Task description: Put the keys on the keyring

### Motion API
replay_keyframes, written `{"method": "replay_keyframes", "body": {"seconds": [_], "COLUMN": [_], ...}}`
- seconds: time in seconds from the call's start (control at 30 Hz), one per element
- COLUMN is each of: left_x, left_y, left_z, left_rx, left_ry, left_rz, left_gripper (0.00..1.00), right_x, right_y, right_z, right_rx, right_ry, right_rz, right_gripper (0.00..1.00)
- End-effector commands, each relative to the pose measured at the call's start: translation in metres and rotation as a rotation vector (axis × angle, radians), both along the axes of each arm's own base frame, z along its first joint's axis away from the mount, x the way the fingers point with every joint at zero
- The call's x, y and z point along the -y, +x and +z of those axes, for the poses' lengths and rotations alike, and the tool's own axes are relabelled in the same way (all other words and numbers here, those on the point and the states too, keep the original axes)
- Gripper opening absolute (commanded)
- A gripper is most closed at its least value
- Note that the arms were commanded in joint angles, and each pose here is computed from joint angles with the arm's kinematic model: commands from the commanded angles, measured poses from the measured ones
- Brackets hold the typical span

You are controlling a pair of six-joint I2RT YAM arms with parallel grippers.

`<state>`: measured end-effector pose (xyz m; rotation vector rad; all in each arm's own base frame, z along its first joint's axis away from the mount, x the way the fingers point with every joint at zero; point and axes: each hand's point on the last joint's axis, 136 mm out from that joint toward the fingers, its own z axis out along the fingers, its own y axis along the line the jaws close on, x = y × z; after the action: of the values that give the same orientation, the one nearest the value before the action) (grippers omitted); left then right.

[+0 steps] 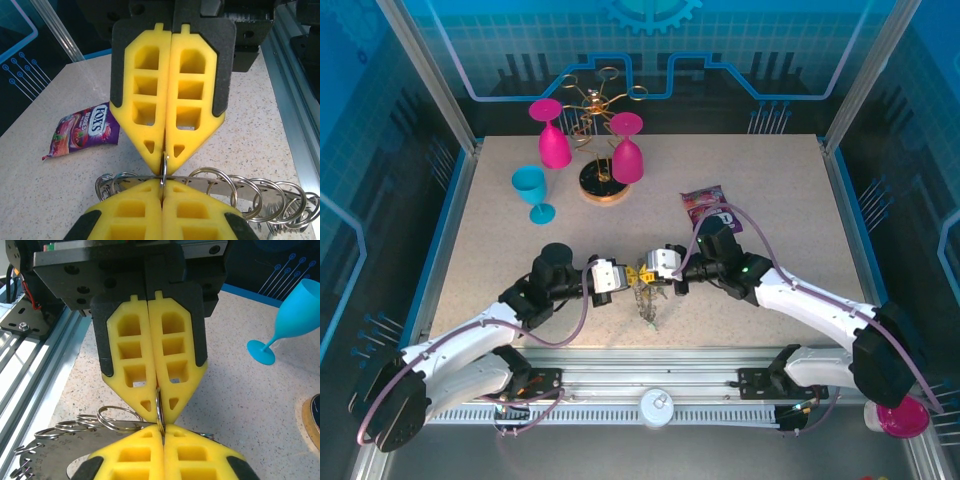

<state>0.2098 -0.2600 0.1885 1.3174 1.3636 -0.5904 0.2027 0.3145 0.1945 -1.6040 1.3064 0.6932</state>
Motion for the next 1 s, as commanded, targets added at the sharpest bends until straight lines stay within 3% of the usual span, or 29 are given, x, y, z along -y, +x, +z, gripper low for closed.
{"method": "replay_keyframes", "body": {"seconds": [0.0,0.3,0.7,0.87,0.97], "left_x": [0.007,0.008,0.014,0.015,0.012], "left_y": [-0.002,0.0,0.0,-0.001,0.003], "left_z": [0.017,0.019,0.021,0.022,0.022], "left_rx": [0.033,0.023,0.016,0.034,0.054], "left_ry": [-0.038,-0.018,0.003,0.01,0.015], "left_rz": [-0.04,-0.036,-0.077,-0.088,-0.061], "left_gripper": [0.02,0.22,0.13,0.0,0.0], "right_x": [-0.013,-0.012,-0.02,-0.022,-0.017], "right_y": [-0.007,-0.009,-0.016,-0.018,-0.011], "right_z": [0.022,0.012,0.009,0.002,0.005], "right_rx": [0.046,0.02,-0.005,-0.03,-0.047], "right_ry": [0.051,-0.024,-0.107,-0.135,-0.116], "right_rz": [0.068,0.085,0.143,0.151,0.097], "right_gripper": [0.0,0.0,0.0,0.0,0.0]}}
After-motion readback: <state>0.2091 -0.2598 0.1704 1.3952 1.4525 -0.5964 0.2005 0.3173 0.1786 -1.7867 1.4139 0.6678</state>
